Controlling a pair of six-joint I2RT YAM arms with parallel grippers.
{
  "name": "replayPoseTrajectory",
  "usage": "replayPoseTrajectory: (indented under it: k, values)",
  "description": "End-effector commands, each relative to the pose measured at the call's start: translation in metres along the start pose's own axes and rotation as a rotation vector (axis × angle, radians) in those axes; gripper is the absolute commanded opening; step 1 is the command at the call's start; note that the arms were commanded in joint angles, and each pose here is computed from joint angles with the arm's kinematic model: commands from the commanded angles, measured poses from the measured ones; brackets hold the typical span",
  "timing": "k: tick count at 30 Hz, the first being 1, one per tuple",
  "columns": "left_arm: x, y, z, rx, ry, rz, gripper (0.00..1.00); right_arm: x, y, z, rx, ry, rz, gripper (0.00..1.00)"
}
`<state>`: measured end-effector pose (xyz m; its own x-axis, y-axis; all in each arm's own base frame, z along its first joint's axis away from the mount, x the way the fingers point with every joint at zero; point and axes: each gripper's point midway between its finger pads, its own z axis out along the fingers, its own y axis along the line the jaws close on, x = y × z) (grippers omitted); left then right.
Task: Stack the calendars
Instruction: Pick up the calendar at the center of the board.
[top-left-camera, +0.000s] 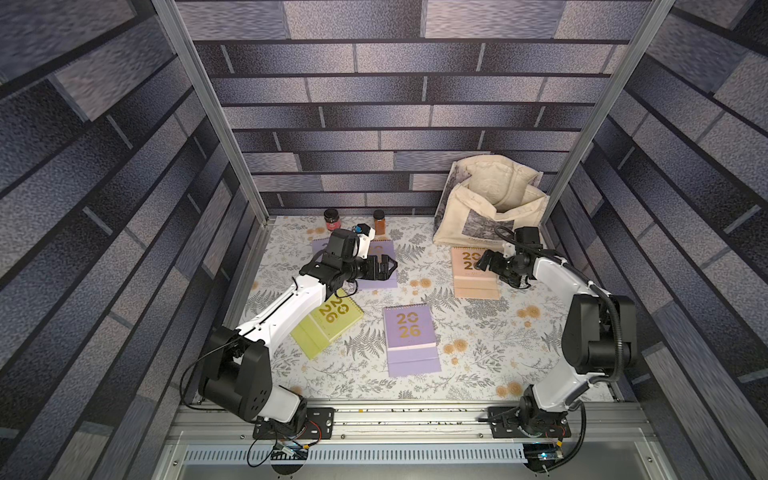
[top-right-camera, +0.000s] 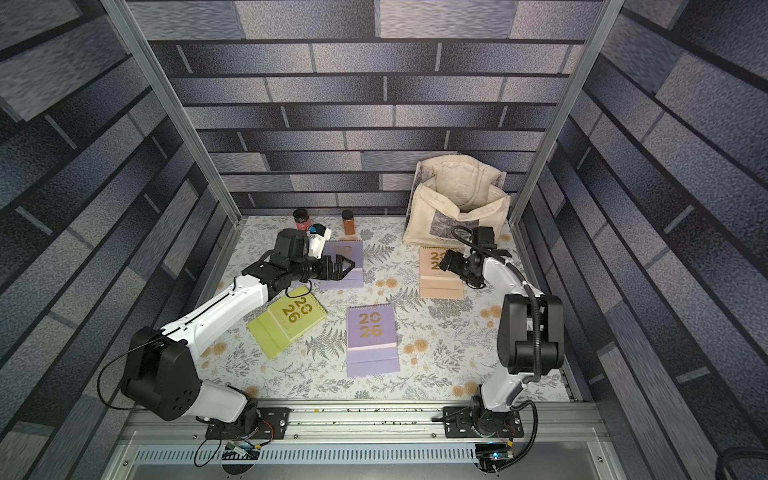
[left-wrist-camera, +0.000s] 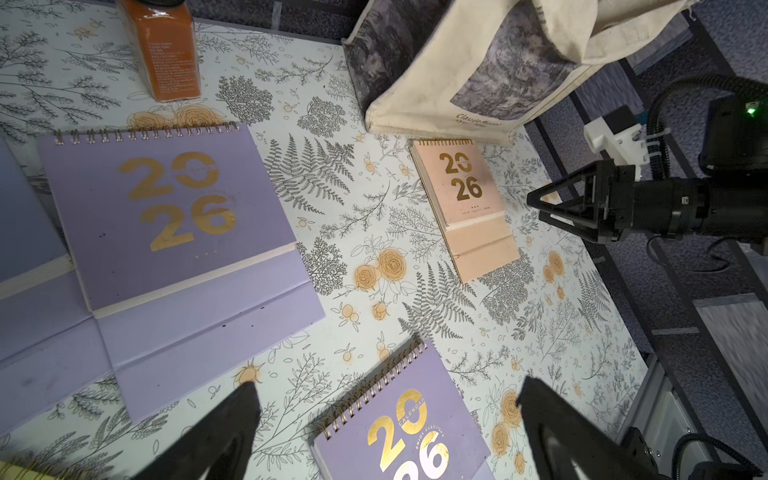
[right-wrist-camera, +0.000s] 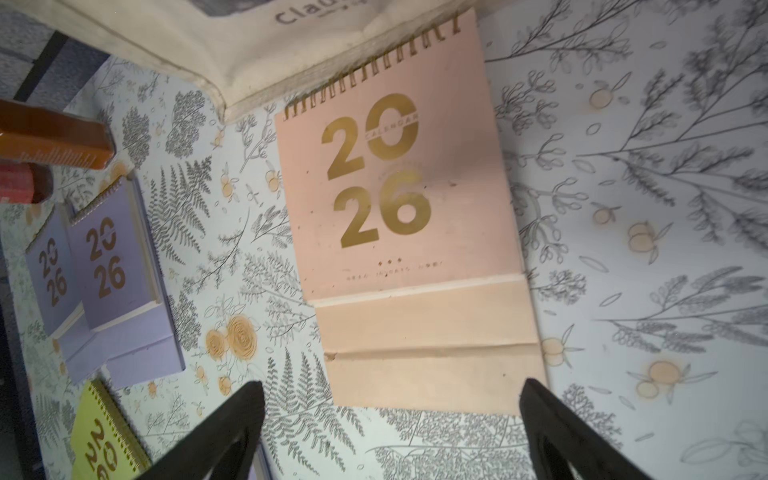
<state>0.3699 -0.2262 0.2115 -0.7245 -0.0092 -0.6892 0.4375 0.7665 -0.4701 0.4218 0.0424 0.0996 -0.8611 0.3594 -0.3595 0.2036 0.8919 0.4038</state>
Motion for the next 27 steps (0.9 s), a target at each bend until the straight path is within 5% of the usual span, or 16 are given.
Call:
replayPoseTrajectory:
  k: [1,15,27]
  values:
    - [-0.001,0.003,0.000,-0.037,0.025,0.035,1.00,-0.010,-0.015,0.017,0.051,0.021,-0.015,0.97]
    - [-0.002,0.003,0.007,-0.037,0.066,0.047,1.00,-0.037,-0.044,0.078,0.090,0.088,0.024,0.95]
    - [-0.010,0.010,0.038,0.022,0.114,0.013,1.00,-0.023,-0.011,0.094,-0.110,0.128,0.004,0.87]
